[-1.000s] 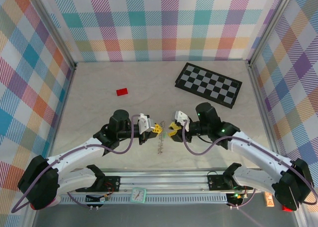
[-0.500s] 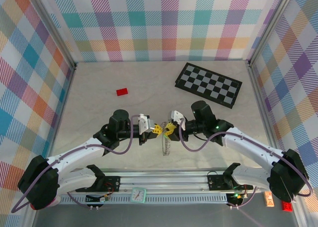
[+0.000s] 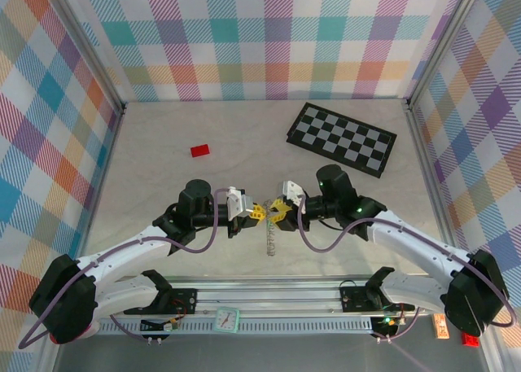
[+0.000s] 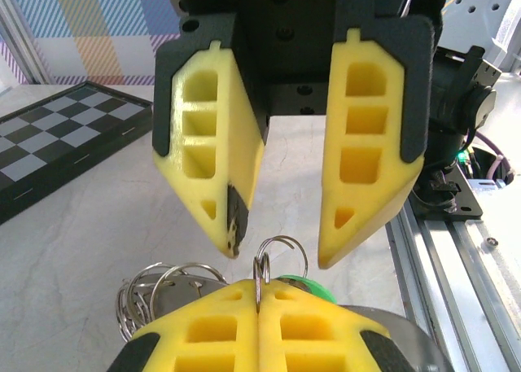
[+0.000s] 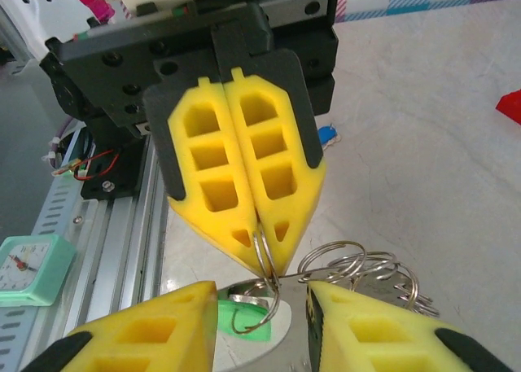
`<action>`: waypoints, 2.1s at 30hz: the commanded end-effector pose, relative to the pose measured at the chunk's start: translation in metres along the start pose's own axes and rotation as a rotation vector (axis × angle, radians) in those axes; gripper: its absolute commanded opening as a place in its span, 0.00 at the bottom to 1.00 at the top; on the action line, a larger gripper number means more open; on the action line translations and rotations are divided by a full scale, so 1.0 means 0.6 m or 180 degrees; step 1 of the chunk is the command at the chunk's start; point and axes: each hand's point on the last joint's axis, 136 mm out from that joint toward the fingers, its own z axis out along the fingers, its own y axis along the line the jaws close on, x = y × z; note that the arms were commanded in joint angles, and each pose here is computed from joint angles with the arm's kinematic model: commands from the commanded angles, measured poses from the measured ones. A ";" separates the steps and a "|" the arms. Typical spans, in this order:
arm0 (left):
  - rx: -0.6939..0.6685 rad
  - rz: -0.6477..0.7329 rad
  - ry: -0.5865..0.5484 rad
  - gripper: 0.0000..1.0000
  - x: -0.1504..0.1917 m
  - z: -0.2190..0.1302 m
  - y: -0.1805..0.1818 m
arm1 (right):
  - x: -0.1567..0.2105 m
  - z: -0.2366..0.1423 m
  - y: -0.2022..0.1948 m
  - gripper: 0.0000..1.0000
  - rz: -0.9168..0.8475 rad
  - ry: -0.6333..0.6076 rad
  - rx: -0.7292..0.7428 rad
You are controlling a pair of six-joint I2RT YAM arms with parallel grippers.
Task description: Put the keys on the keyring
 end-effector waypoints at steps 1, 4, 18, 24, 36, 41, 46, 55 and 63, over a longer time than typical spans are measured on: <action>0.0118 0.0155 -0.0164 0.00 -0.025 0.000 -0.011 | -0.028 -0.006 0.008 0.33 -0.0150 -0.0118 -0.0089; 0.0128 0.0159 -0.0174 0.00 -0.027 -0.001 -0.012 | -0.027 0.001 0.005 0.30 -0.0142 -0.0128 -0.0109; 0.0217 0.0160 -0.0247 0.00 -0.035 0.000 -0.018 | -0.035 0.022 -0.003 0.06 -0.0167 -0.0156 -0.0276; 0.0004 0.0073 -0.0095 0.24 -0.023 0.000 0.000 | -0.023 0.019 -0.006 0.00 -0.0244 0.0055 -0.0237; -0.0046 0.0021 0.0396 0.11 0.004 0.003 0.015 | -0.008 0.018 -0.010 0.00 -0.0383 0.0630 -0.0231; 0.0034 0.0021 0.0445 0.07 0.007 0.009 0.014 | -0.031 0.028 -0.004 0.00 -0.0443 0.0557 -0.0304; 0.0051 0.0048 0.0434 0.00 0.006 0.009 0.012 | -0.037 0.031 -0.009 0.00 -0.0315 0.0512 -0.0249; -0.0055 0.0082 0.0266 0.00 0.005 0.002 0.010 | 0.002 0.006 -0.029 0.38 0.0219 0.0408 0.0031; -0.0197 0.0133 0.0258 0.00 0.004 -0.002 0.019 | -0.017 -0.006 -0.035 0.37 0.0930 0.0257 0.0196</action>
